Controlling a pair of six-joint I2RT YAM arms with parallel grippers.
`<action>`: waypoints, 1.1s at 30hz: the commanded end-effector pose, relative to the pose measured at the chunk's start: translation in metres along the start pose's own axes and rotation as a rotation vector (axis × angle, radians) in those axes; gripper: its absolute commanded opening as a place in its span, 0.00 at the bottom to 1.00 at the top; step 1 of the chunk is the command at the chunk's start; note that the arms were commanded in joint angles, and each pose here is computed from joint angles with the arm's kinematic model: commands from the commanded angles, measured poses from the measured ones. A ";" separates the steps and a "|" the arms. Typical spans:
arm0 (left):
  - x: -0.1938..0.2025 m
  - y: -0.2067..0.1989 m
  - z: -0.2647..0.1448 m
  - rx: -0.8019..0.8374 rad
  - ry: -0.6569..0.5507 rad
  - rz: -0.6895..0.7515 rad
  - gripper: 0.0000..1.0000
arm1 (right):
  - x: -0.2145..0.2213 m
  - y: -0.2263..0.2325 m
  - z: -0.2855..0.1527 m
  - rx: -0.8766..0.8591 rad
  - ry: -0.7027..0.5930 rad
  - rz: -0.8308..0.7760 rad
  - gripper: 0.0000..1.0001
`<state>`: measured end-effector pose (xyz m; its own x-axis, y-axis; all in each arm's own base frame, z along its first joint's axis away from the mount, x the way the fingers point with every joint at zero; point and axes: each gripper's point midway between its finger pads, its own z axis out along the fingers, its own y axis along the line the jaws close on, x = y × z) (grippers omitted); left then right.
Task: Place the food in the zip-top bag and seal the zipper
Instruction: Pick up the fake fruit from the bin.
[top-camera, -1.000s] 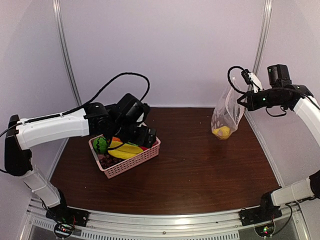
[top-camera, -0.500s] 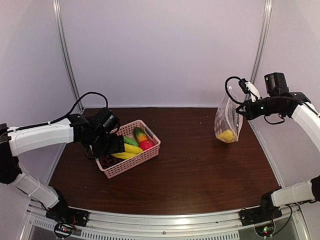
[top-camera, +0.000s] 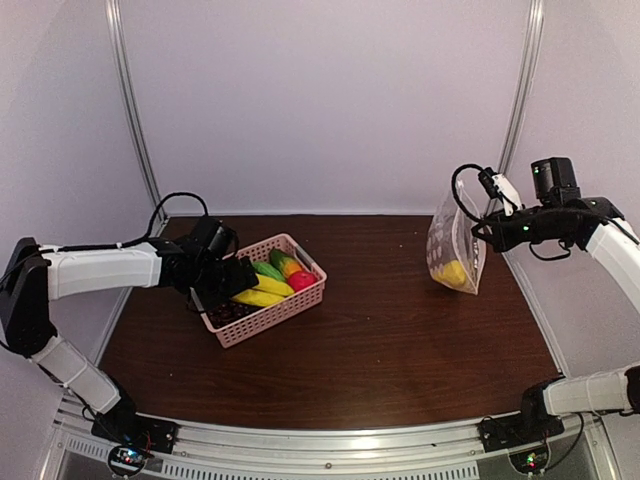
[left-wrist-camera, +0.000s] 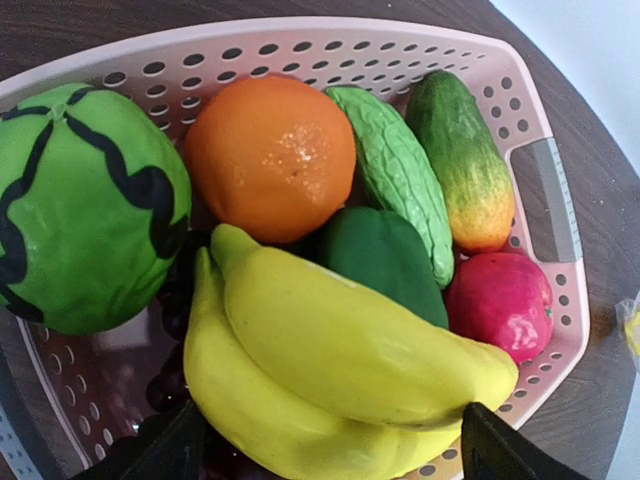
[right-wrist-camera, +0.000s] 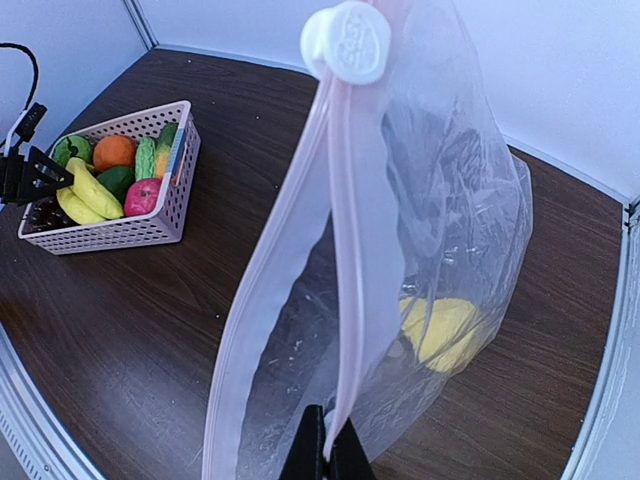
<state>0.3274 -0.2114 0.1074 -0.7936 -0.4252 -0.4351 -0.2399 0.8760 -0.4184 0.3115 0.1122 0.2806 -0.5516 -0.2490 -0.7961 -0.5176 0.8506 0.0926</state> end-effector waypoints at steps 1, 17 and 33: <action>-0.033 -0.051 -0.005 0.207 -0.121 0.010 0.91 | -0.001 0.006 0.001 -0.026 -0.019 0.006 0.00; -0.024 -0.034 -0.005 0.188 -0.108 -0.108 0.98 | 0.000 0.008 0.000 -0.036 -0.014 0.014 0.00; -0.017 -0.037 0.024 0.227 -0.048 -0.278 0.81 | 0.003 0.010 0.003 -0.046 -0.002 0.019 0.00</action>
<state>0.3532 -0.2339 0.1037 -0.7006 -0.6242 -0.3458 -0.3147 0.7052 -0.6353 0.3100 0.1192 0.2782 -0.5630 -0.2358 -0.7921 -0.5327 0.8363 0.1297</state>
